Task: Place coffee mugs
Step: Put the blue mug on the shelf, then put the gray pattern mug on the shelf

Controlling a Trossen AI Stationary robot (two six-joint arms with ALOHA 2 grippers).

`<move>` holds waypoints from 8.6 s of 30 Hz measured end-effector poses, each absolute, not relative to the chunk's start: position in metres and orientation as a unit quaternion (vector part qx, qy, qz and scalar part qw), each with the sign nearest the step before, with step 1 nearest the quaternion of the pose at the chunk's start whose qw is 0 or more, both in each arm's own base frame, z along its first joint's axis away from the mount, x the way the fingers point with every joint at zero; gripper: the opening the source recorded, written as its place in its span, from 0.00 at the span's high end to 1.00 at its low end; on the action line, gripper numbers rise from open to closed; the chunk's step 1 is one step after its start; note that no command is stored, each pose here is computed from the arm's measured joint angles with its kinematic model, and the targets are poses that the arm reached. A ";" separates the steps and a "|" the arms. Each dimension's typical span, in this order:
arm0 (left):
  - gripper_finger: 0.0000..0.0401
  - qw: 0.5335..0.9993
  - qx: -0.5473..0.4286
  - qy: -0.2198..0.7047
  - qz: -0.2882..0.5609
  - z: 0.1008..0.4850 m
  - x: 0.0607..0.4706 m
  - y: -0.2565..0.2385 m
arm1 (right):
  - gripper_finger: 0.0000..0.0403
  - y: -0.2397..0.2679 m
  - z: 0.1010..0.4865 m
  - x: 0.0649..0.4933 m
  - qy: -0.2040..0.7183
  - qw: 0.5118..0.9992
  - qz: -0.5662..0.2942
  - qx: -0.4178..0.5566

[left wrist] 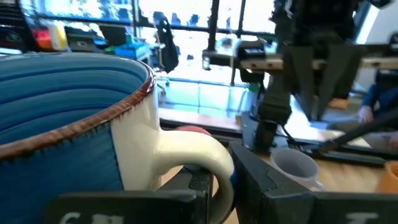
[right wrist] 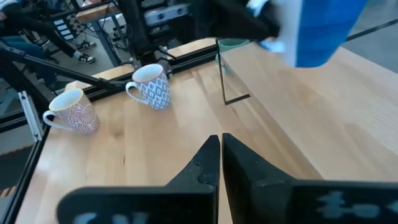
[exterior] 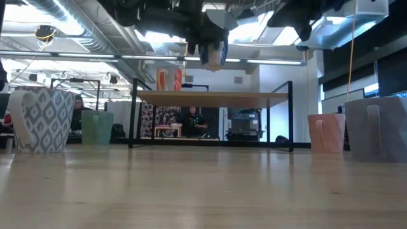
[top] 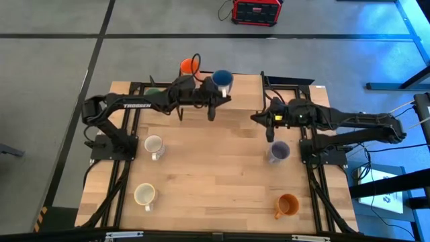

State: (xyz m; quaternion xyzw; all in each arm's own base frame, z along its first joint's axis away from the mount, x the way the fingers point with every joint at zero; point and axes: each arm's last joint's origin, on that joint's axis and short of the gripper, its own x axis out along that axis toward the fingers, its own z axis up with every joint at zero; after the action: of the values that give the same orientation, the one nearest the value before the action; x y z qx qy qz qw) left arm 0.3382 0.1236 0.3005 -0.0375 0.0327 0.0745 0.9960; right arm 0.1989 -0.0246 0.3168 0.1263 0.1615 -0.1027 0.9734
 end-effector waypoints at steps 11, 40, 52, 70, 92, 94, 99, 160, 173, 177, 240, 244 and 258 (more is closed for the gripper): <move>0.92 0.994 -0.043 0.029 0.096 0.296 0.336 0.141 | 0.98 -0.052 0.316 0.193 0.166 0.974 -0.091 0.121; 0.92 0.974 -0.072 0.094 0.196 0.266 0.326 0.185 | 0.98 -0.058 0.316 0.191 0.164 0.976 -0.084 0.117; 0.92 0.966 -0.079 0.112 0.217 0.252 0.332 0.188 | 0.98 -0.058 0.318 0.192 0.155 0.978 -0.083 0.113; 0.89 0.960 -0.070 0.119 0.245 0.250 0.334 0.185 | 0.98 -0.058 0.318 0.192 0.155 0.979 -0.069 0.115; 0.73 0.945 -0.097 0.157 0.270 0.246 0.331 0.177 | 0.98 -0.057 0.318 0.192 0.156 0.980 -0.062 0.106; 0.73 0.944 -0.098 0.161 0.271 0.246 0.330 0.177 | 0.98 -0.057 0.318 0.192 0.156 0.980 -0.062 0.106; 0.73 0.944 -0.098 0.166 0.270 0.249 0.328 0.174 | 0.98 -0.057 0.318 0.192 0.156 0.980 -0.061 0.106; 0.73 0.962 -0.047 0.162 0.215 0.378 0.176 0.086 | 0.98 -0.216 0.259 0.325 0.235 0.964 -0.108 0.052; 0.73 0.962 -0.048 0.164 0.215 0.377 0.178 0.087 | 0.98 -0.228 0.259 0.327 0.212 0.967 -0.140 0.019; 0.73 0.962 -0.048 0.163 0.215 0.377 0.178 0.087 | 0.98 -0.230 0.256 0.331 0.200 0.969 -0.141 0.014; 0.73 0.962 -0.051 0.162 0.216 0.377 0.178 0.087 | 0.98 -0.217 0.246 0.358 0.154 0.978 -0.140 -0.016; 0.73 0.961 -0.051 0.162 0.216 0.377 0.178 0.087 | 0.98 -0.215 0.251 0.354 0.161 0.977 -0.140 -0.010; 0.73 0.976 -0.046 0.153 0.149 0.378 0.188 0.080 | 0.98 -0.117 0.341 0.255 0.299 0.945 0.034 0.129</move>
State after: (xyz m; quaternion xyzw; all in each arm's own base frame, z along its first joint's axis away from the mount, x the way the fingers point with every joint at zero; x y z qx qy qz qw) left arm 0.1884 0.0798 0.3776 -0.0458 0.1533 0.1489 0.9758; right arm 0.2550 -0.1169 0.3411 0.1288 0.2992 0.0344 0.9448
